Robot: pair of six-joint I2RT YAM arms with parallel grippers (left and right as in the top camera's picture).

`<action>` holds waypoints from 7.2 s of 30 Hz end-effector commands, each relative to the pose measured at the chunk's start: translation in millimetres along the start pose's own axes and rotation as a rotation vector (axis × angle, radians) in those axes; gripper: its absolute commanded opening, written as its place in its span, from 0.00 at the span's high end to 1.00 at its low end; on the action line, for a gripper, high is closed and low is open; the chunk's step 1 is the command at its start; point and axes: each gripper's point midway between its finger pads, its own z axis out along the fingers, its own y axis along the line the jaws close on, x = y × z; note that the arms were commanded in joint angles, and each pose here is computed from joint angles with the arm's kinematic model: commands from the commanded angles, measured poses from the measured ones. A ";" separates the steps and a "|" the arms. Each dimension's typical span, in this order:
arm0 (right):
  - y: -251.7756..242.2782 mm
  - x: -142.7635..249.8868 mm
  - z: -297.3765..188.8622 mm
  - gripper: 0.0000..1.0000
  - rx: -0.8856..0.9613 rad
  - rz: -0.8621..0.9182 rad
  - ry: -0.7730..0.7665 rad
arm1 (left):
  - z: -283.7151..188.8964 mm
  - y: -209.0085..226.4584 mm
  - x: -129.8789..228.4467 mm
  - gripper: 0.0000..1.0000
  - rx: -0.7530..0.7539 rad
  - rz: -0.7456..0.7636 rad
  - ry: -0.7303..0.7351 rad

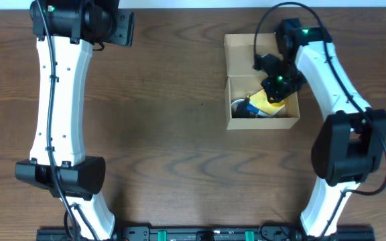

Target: Pack container

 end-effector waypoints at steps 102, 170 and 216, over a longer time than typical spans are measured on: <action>-78.5 2.8 -6.3 0.83 0.100 0.381 -0.287 | 44.6 10.4 -8.1 0.45 -0.025 -0.009 0.022; -125.0 -33.5 -44.5 0.57 0.257 0.461 -0.525 | 37.7 -12.0 53.5 0.28 -0.384 -0.040 -0.252; -109.9 -119.0 35.4 0.64 -0.299 0.329 -0.835 | 136.6 -12.0 63.7 0.16 -0.154 -0.043 -0.189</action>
